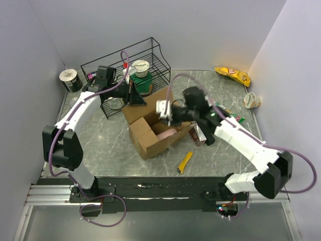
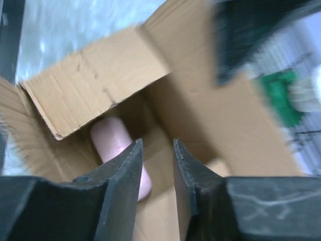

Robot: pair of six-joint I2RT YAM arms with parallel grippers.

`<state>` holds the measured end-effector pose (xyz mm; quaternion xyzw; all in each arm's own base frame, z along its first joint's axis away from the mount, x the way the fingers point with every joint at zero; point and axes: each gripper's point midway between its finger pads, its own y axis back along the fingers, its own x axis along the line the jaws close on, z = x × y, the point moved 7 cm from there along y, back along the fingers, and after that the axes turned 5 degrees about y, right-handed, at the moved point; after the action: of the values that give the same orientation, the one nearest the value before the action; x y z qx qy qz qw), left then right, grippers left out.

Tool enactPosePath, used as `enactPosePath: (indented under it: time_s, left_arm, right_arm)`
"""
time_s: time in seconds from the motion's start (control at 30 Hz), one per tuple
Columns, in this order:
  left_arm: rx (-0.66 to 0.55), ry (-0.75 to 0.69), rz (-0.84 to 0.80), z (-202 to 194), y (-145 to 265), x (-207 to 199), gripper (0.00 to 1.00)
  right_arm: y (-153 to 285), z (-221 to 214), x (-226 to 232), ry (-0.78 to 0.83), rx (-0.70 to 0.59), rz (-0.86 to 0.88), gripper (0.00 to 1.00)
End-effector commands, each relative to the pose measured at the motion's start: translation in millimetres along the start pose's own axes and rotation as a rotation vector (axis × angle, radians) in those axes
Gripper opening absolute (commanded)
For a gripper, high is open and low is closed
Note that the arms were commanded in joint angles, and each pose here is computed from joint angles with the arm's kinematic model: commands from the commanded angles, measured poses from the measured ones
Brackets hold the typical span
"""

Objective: Unpack the express box

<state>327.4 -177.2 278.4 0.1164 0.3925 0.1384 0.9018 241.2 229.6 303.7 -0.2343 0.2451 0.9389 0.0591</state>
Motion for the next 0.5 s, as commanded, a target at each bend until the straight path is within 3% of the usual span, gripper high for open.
enactPosePath:
  time_s: [0.0,0.13,0.27,0.47]
  left_arm:
    - [-0.079,-0.139,-0.084,21,15,-51,0.01]
    - [-0.073,-0.300,-0.102,7,13,-89,0.01]
    - [-0.053,-0.110,-0.155,-12,5,-76,0.01]
    - [-0.018,0.027,-0.216,-8,-3,-52,0.01]
  right_arm:
    - [-11,-34,30,0.128,0.090,0.002,0.43]
    - [6,-42,64,0.216,0.012,-0.061,0.50]
    - [-6,-49,62,0.192,0.046,-0.023,0.52]
    - [-46,-67,35,0.277,0.155,0.065,0.56]
